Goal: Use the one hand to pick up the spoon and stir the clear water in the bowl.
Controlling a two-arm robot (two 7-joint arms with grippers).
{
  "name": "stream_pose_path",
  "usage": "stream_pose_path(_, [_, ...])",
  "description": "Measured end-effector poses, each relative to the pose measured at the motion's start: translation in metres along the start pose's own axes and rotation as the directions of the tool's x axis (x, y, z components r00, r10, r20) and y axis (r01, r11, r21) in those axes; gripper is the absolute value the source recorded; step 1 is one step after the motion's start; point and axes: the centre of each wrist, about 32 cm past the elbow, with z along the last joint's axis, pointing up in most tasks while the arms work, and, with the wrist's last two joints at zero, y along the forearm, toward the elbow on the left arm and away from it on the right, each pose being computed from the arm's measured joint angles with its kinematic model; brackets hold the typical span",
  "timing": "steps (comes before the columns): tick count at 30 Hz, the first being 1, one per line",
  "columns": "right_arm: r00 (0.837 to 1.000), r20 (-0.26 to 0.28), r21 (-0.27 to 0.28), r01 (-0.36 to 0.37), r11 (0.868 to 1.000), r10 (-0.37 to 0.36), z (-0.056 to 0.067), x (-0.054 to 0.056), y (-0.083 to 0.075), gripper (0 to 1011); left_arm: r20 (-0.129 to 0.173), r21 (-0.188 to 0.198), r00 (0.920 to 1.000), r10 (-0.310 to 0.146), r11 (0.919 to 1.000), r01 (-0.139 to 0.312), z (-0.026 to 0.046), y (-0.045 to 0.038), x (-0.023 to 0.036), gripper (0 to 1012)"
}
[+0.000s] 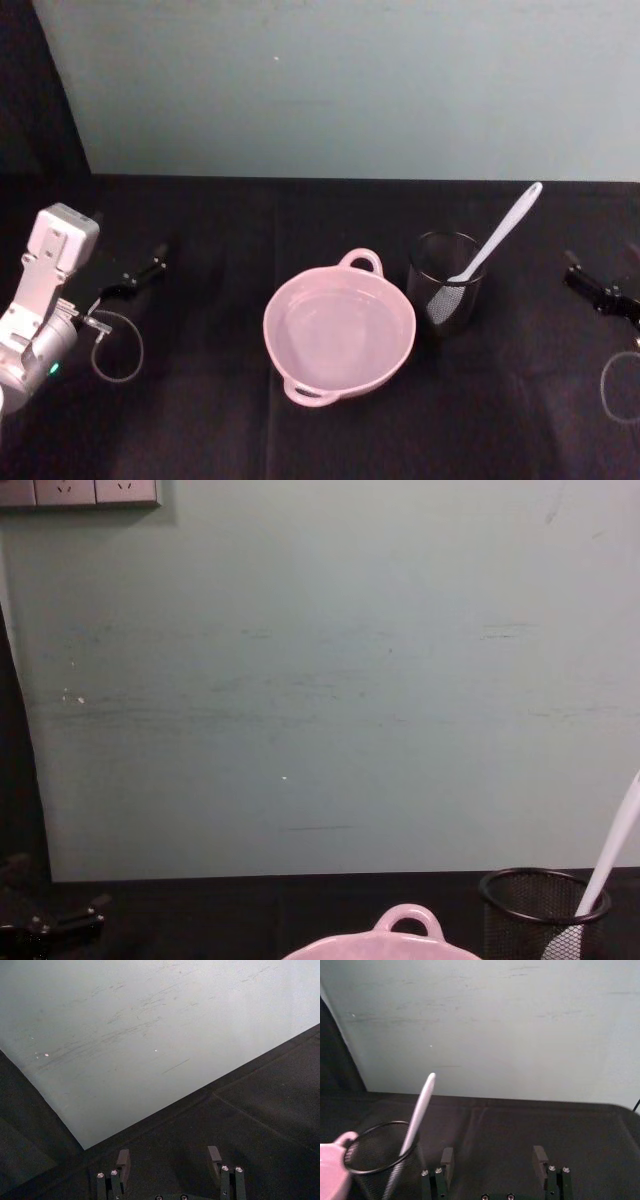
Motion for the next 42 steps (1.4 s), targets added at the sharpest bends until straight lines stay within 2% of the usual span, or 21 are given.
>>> stream_pose_path(4, [0.999,0.045,0.025,0.014,1.000,-0.015,-0.008,0.005,0.014,1002,0.000,0.000,1.0000,0.000,1.0000,0.000,0.0000,0.0000,0.0000,1005])
stream_pose_path(7, [0.998,0.060,0.078,-0.003,0.997,-0.002,-0.020,0.011,0.028,1002,0.000,0.000,1.0000,0.000,1.0000,0.000,0.0000,0.0000,0.0000,1005])
stream_pose_path(8, [0.998,0.056,0.094,-0.007,0.996,0.002,-0.026,0.012,0.032,1003,0.000,0.000,1.0000,0.000,1.0000,0.000,0.0000,0.0000,0.0000,1005])
stream_pose_path(9, [0.998,0.056,0.094,-0.007,0.996,0.002,-0.026,0.012,0.032,1003,0.000,0.000,1.0000,0.000,1.0000,0.000,0.0000,0.0000,0.0000,1005])
stream_pose_path(10, [0.999,0.052,0.109,-0.011,0.994,0.006,-0.032,0.013,0.034,1002,0.000,0.000,1.0000,0.000,1.0000,0.000,0.0000,0.0000,0.0000,1005])
stream_pose_path(15, [0.999,0.030,0.131,-0.013,0.991,0.009,-0.045,0.010,0.037,1002,0.000,0.000,1.0000,0.000,1.0000,0.000,0.0000,0.0000,0.0000,1005])
stream_pose_path(19, [0.999,0.033,0.140,-0.012,0.990,0.007,-0.045,0.007,0.038,1003,0.000,0.000,1.0000,0.000,1.0000,0.000,0.0000,0.0000,0.0000,1005])
stream_pose_path(42, [1.000,0.031,0.140,-0.010,0.990,0.006,-0.045,0.008,0.037,1002,0.000,0.000,1.0000,0.000,1.0000,0.000,0.0000,0.0000,0.0000,1005])
